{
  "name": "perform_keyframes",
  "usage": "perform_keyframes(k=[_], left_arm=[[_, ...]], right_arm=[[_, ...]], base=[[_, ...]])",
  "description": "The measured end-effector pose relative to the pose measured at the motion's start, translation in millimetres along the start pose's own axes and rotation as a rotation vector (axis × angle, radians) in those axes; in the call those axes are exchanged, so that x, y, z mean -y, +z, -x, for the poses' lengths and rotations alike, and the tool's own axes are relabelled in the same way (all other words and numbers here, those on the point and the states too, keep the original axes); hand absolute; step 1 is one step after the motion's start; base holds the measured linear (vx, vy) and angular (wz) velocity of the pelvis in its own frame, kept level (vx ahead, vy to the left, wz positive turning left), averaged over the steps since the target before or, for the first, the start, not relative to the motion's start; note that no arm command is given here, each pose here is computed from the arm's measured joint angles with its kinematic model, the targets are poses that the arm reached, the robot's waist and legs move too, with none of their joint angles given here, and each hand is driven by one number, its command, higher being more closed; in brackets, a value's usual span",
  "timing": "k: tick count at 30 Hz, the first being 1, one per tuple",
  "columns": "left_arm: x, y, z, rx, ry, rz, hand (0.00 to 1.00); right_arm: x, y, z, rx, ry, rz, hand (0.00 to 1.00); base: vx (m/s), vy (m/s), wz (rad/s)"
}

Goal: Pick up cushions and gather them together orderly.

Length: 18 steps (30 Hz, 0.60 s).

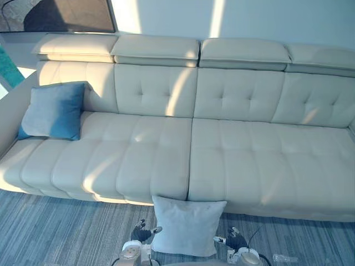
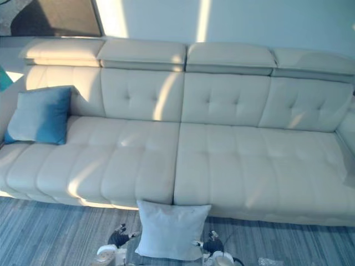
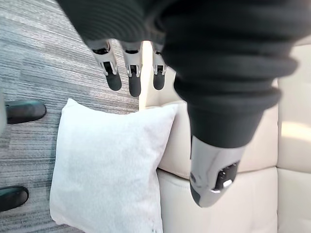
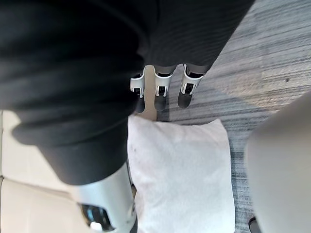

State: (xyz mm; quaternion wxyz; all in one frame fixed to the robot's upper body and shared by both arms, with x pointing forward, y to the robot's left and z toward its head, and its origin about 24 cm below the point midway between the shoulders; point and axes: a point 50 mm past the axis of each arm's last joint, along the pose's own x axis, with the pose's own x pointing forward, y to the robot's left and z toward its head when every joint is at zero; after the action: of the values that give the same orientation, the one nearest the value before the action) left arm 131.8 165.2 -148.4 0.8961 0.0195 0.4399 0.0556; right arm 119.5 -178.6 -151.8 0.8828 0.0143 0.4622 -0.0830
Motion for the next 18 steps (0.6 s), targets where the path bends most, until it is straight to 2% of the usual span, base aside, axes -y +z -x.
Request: perform_keyframes(k=[8,11,18], left_arm=[[-3.7,6.9,-2.3,0.021,0.009,-0.030,0.00],[-16.3,41.1,-9.4,0.129,0.053,-0.049,0.00],[-40.8,158.7,-6.6,0.506,0.161,0.004,0.00]], right_arm=[[7.7,4.8,-1.4,0.014,-0.043,-0.027,0.00],[5.4,30.6,-7.8,0.085,-0.043,-0.039,0.00],[3.2,139.8,-5.7,0.452,-0.070,-0.145,0.00]], base=[[-0.07,-0.016,0.08],[-0.21,-0.009,0.13],[-0.24,0.049,-0.08]])
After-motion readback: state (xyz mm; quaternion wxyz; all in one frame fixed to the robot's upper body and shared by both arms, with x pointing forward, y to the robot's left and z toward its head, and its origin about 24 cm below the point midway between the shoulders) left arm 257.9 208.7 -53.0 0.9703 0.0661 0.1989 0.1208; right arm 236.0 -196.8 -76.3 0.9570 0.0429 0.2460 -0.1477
